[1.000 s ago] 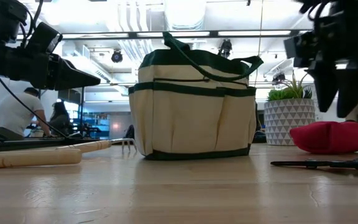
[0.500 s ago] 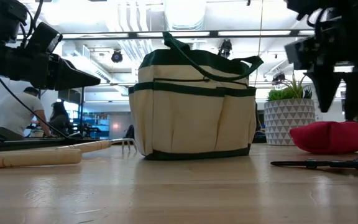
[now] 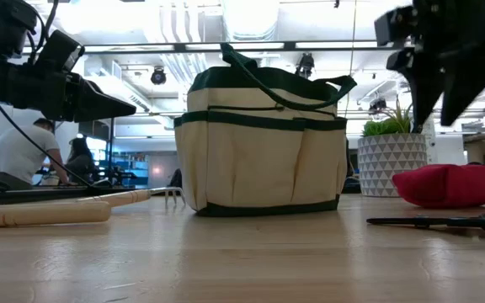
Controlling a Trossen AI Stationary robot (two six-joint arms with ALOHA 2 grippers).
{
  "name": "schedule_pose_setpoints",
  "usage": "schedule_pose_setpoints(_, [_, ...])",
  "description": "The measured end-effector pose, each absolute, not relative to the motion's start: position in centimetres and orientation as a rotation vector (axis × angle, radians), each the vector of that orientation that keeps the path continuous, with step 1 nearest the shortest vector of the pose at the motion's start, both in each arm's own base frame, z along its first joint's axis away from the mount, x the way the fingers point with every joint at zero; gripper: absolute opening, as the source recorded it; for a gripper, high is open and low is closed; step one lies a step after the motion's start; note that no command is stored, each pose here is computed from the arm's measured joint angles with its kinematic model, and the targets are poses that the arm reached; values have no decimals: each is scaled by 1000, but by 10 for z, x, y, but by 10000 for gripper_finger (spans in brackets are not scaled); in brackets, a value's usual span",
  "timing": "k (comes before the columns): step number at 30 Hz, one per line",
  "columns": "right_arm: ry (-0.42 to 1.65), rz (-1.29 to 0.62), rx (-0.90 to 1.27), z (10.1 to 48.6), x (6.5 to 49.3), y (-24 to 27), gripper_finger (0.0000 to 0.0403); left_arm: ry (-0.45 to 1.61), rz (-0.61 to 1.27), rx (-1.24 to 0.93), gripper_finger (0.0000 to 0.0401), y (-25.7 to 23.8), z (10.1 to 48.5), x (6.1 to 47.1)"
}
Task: Pick & Place Garden tools in Gardening bag
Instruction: Put the green spray bottle into the green gardening bag
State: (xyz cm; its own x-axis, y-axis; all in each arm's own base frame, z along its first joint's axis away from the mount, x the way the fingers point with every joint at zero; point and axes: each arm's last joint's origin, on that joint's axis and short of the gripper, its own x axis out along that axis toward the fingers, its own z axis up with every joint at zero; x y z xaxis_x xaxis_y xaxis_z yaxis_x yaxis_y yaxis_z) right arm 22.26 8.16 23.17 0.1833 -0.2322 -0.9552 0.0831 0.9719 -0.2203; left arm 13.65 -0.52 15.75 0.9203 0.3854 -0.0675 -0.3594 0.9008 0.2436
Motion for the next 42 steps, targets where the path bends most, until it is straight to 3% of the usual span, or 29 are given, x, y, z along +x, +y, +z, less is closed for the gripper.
schedule_pose_setpoints(6, [1200,-215,-89,261,207,73,195,115,386,230,218,-5,158,137])
schedule_pose_setpoints(14, [884,-106,-45,300,179,52,118,115,387,230,218,-5,157,136])
schedule_pose_setpoints(25, [588,-20,-41,319,127,22,16,115,387,230,218,-5,158,137])
schedule_pose_setpoints(35, [380,46,-33,314,79,10,8,102,389,172,218,-5,158,137])
schedule_pose_setpoints(42, [191,81,-62,318,38,4,8,25,393,-3,218,-5,162,137])
